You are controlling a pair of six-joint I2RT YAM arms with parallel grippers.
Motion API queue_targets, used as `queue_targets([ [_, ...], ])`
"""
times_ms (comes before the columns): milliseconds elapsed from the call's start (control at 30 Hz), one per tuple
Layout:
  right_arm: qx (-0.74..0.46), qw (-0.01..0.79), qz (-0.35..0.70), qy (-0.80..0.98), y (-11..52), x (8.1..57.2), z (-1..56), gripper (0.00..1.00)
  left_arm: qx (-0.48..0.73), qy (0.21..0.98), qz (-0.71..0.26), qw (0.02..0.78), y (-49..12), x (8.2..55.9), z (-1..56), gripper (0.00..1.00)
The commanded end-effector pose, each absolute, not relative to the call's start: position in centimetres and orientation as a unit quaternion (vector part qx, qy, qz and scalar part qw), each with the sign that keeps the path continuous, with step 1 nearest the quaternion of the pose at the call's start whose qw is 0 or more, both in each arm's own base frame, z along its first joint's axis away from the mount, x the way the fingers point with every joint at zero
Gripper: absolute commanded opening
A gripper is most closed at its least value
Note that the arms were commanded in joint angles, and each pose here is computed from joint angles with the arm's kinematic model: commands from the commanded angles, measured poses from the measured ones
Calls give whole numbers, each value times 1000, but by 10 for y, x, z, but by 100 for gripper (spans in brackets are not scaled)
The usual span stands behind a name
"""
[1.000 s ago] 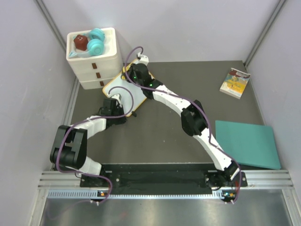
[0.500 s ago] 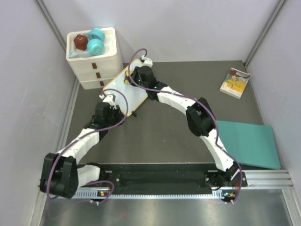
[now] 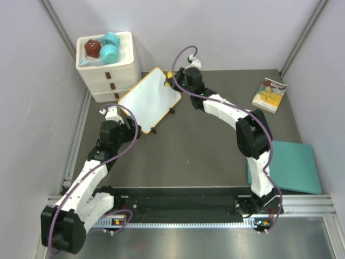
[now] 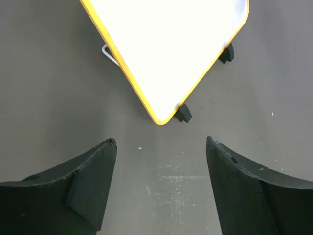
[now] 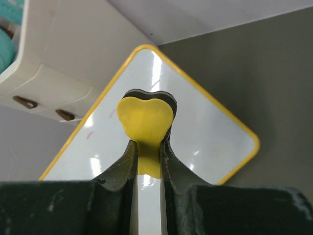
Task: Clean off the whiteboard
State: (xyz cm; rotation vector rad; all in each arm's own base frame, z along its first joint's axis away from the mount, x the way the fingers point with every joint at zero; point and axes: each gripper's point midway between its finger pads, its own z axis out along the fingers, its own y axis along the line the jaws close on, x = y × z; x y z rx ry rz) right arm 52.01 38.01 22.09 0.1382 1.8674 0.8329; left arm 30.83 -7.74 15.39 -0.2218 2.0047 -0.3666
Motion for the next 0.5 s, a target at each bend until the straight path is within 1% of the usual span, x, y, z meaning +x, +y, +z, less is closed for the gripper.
queue_targets([
  [0, 75, 541, 355, 759, 336, 527, 252, 0, -124, 820, -155, 536, -71, 314, 160, 81],
  [167, 65, 523, 328, 784, 309, 525, 236, 0, -142, 817, -178, 530, -61, 315, 157, 88],
  [267, 50, 505, 297, 809, 294, 522, 221, 0, -152, 815, -196, 524, -51, 315, 158, 90],
  [300, 46, 501, 290, 814, 291, 520, 216, 0, -172, 813, -190, 523, -36, 317, 156, 91],
  [333, 39, 504, 282, 815, 285, 521, 216, 2, -169, 813, -206, 517, -37, 317, 156, 91],
  [400, 37, 501, 272, 821, 279, 520, 208, 2, -191, 811, -211, 512, -23, 318, 153, 91],
  [467, 24, 494, 286, 821, 280, 519, 208, 2, -187, 797, -237, 523, -23, 324, 161, 90],
])
